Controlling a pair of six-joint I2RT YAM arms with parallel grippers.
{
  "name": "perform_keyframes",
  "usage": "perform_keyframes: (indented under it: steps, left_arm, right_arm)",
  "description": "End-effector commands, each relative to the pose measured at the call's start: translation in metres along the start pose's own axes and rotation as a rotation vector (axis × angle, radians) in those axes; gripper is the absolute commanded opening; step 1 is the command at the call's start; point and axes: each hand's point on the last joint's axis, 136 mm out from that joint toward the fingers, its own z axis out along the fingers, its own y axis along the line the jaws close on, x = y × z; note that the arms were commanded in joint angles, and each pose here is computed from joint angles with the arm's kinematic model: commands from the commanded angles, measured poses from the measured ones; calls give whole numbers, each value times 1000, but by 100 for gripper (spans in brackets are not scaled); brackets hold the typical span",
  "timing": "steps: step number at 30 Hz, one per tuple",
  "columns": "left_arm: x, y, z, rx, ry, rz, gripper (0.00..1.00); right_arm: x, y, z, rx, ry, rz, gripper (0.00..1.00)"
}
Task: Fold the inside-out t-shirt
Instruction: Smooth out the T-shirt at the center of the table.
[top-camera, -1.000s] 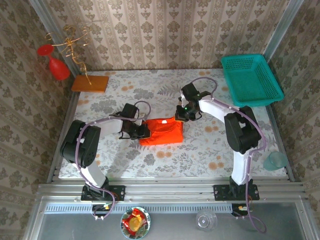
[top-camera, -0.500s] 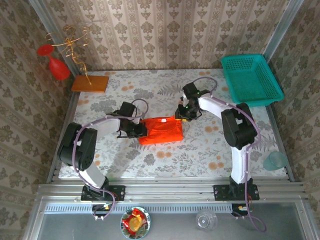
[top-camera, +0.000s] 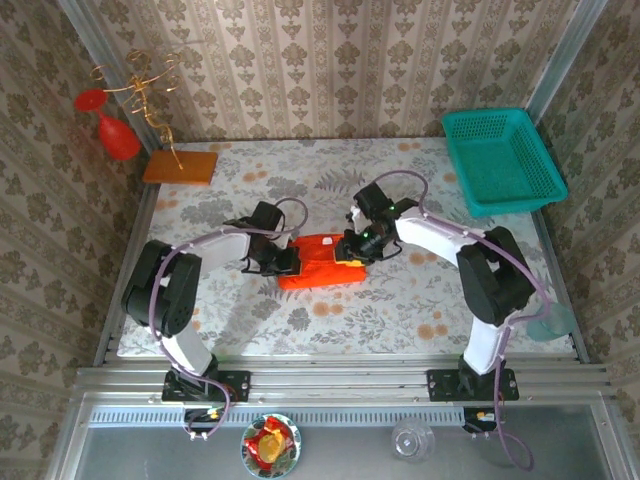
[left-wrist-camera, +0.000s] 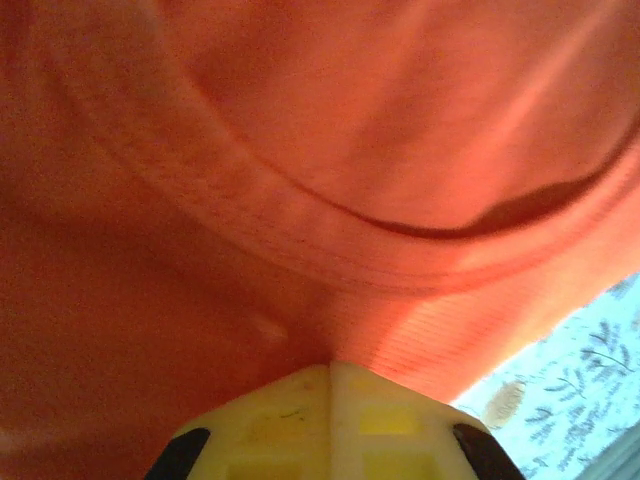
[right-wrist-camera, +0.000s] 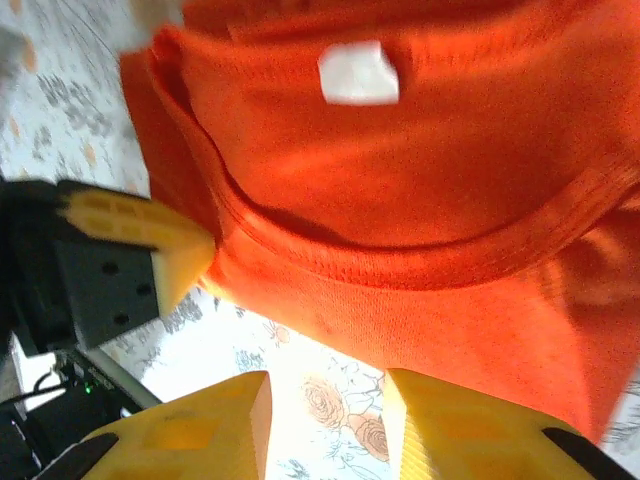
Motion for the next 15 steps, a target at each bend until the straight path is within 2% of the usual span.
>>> perform_keyframes:
  steps: [1, 5, 9, 13, 15]
  left_arm:
    - [6, 28, 6, -61, 27, -28, 0]
    - [7, 33, 4, -42, 25, -42, 0]
    - [-8, 22, -13, -17, -61, -17, 1]
    - [-28, 23, -36, -35, -153, -35, 13]
    - [-35, 28, -43, -57, -172, -39, 16]
  right_arm:
    - [3, -40, 20, 79, 25, 114, 31]
    - [8, -79, 28, 187, 27, 199, 29]
    - [2, -62, 23, 116, -1, 179, 29]
    - [-2, -52, 17, 85, -10, 170, 29]
    - [-2, -50, 16, 78, -10, 169, 29]
